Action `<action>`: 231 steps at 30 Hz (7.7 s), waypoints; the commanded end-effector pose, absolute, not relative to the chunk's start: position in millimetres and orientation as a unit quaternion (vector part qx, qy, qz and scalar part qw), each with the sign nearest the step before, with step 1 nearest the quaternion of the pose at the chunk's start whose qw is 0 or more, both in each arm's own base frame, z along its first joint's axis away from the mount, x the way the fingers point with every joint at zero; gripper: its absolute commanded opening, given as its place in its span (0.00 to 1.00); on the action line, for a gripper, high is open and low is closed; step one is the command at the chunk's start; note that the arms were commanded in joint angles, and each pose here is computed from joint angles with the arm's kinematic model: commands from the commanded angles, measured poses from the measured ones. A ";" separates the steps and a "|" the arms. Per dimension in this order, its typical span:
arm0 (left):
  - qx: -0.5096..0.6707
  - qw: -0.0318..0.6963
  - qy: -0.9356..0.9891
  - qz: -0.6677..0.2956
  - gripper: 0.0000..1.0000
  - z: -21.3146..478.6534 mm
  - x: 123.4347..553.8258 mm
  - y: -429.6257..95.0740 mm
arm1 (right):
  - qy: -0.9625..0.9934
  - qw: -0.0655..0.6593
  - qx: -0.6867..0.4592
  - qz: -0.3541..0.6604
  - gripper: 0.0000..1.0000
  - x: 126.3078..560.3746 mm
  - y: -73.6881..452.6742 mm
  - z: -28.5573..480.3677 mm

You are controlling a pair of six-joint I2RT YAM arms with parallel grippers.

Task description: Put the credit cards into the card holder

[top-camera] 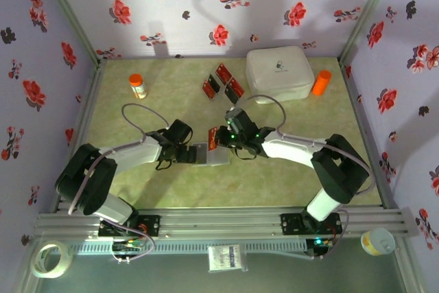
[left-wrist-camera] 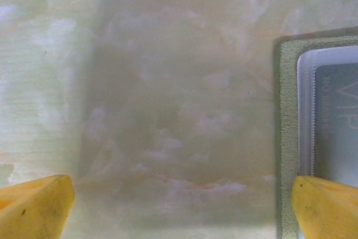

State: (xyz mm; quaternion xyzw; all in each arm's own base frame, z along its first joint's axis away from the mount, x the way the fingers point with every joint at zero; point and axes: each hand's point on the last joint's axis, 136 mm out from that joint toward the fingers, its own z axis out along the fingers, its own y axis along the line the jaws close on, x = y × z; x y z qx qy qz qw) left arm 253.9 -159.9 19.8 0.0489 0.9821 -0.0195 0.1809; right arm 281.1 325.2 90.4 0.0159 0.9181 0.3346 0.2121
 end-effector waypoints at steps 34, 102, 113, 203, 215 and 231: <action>0.050 0.168 0.985 0.001 1.00 10.7 246.2 -150.0 | 0.882 0.232 0.076 0.402 0.00 278.7 329.0 65.1; 0.046 0.173 0.984 -0.004 1.00 14.9 244.5 -149.2 | 0.867 0.222 0.091 0.436 0.00 260.9 324.6 53.4; 0.044 0.173 0.984 -0.004 1.00 15.0 244.3 -148.6 | 0.870 0.206 0.098 0.437 0.00 255.8 323.4 43.5; 0.043 0.165 0.985 -0.015 1.00 12.8 249.1 -158.9 | 0.821 0.240 0.082 0.511 0.00 255.7 329.9 55.8; 0.041 0.167 0.985 -0.016 1.00 15.0 250.3 -159.2 | 0.853 0.261 0.063 0.448 0.00 255.9 313.1 74.4; 0.043 0.163 0.986 -0.012 1.00 12.0 247.1 -156.5 | 0.856 0.252 0.081 0.444 0.00 257.3 316.1 68.5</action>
